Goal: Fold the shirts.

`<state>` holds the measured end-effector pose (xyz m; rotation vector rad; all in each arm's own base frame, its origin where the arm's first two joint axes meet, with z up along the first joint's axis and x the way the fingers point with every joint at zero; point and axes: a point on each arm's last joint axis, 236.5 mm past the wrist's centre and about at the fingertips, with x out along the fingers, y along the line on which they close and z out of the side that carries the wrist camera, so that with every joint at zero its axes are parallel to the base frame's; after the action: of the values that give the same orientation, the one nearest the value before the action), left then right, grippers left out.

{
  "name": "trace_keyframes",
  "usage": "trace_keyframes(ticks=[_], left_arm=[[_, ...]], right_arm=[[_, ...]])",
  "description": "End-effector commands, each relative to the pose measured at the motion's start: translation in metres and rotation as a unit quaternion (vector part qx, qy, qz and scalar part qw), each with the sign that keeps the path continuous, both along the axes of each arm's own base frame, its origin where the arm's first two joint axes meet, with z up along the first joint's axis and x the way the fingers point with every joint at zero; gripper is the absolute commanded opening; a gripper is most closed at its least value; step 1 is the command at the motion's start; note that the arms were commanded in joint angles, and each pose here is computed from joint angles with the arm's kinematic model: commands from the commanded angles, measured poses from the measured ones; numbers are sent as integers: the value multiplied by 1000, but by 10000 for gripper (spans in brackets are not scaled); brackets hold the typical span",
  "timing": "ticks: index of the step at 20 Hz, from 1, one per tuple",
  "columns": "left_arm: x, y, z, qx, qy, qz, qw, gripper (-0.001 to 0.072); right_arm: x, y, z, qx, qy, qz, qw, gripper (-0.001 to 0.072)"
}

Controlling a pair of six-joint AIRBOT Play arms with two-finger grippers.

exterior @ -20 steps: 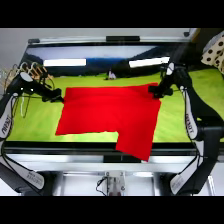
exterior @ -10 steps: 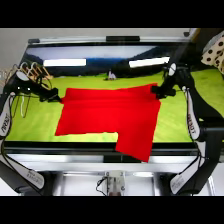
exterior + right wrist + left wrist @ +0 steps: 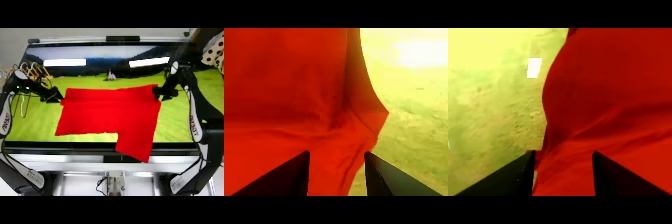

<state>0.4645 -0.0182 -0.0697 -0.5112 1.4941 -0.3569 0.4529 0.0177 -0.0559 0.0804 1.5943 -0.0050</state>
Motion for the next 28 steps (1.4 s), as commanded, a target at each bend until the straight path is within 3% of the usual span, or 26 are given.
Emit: trace_keyframes(ticks=[1, 5, 9, 13, 17, 18, 20, 22, 28], left_arm=[[-32, 13, 27, -26, 55, -16, 998, 439], [-127, 18, 10, -55, 151, -16, 987, 439], [-199, 20, -32, -44, 115, 64, 990, 439], [-210, 5, -38, -85, 89, 87, 989, 439], [-194, 9, -44, -71, 65, 106, 990, 437], [-192, 8, -45, -68, 63, 106, 990, 421], [-189, 8, -47, -63, 68, 120, 988, 151], [-189, 7, -46, -64, 70, 120, 988, 38], [-192, 3, -36, -77, 72, 101, 989, 38]], right_arm=[[-51, -36, 42, -36, 68, 24, 997, 469], [-109, -67, 68, -27, 74, -24, 997, 469], [-157, -47, 54, 43, 69, -44, 996, 469], [-171, -35, 48, 60, 78, -42, 994, 469], [-169, -28, 49, 76, 74, -44, 993, 469], [-169, -27, 50, 78, 74, -44, 993, 469], [-169, -27, 50, 78, 74, -45, 993, 469], [-168, -28, 49, 76, 73, -46, 993, 469], [-203, 13, -9, 146, 61, -79, 984, 470]])
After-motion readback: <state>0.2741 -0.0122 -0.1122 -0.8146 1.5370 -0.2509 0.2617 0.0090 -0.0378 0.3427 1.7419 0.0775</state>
